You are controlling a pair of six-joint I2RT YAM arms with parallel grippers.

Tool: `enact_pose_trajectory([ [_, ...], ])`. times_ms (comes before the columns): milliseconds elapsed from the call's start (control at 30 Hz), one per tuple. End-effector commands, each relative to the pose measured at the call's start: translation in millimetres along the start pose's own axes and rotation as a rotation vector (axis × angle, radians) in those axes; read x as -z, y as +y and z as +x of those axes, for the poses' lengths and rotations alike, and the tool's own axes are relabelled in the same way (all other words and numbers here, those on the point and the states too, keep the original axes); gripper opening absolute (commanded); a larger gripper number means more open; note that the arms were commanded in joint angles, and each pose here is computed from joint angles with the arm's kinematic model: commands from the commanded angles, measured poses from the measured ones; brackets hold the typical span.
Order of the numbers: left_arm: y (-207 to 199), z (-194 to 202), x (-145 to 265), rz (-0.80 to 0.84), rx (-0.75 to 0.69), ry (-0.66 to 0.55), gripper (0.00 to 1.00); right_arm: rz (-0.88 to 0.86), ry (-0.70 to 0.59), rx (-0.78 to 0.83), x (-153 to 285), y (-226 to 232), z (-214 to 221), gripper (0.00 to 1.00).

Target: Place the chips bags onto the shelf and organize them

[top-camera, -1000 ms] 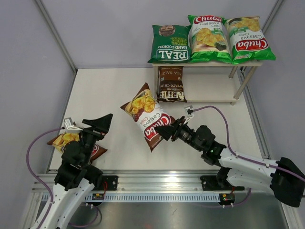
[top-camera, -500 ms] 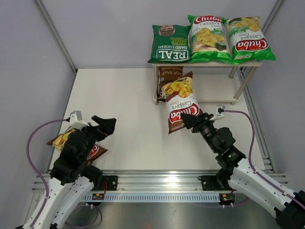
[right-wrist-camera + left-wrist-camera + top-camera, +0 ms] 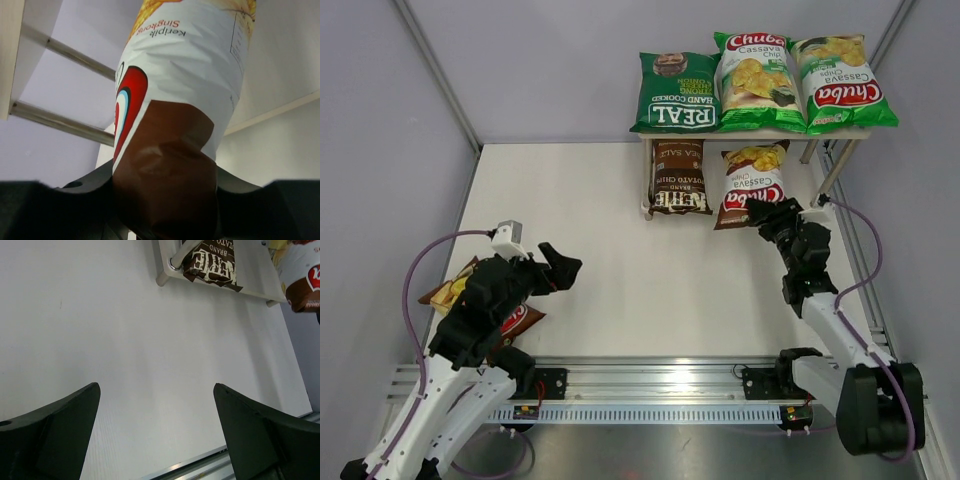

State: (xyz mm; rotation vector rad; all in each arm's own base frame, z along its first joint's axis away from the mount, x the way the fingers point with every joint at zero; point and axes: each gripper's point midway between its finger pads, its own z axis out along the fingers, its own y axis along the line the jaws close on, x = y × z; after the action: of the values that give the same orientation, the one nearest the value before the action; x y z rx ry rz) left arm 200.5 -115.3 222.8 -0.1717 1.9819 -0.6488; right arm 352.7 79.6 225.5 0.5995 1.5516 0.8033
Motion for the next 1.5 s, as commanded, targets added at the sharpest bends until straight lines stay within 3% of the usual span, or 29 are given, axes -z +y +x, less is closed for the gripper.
enact_pose_trajectory([
  [0,-16.2,-0.6,5.7,0.092,-0.07,0.023,0.99,-0.299,0.018,0.004,-14.5,56.0,-30.3,0.17],
  [267,-22.6,0.5,8.1,0.13,-0.104,0.039,0.99,-0.362,0.095,-0.027,-45.8,9.7,-38.1,0.17],
  [867,-25.3,-3.6,12.5,0.137,-0.123,0.035,0.99,-0.146,0.061,-0.143,-91.7,-94.3,0.5,0.28],
  [1067,-26.1,-6.3,11.3,0.136,-0.118,0.025,0.99,-0.06,0.037,-0.138,-105.5,-107.7,5.3,0.3],
  [1467,-22.3,-5.5,11.0,0.115,-0.133,0.036,0.99,-0.09,0.093,-0.17,-139.5,-114.1,21.6,0.36],
])
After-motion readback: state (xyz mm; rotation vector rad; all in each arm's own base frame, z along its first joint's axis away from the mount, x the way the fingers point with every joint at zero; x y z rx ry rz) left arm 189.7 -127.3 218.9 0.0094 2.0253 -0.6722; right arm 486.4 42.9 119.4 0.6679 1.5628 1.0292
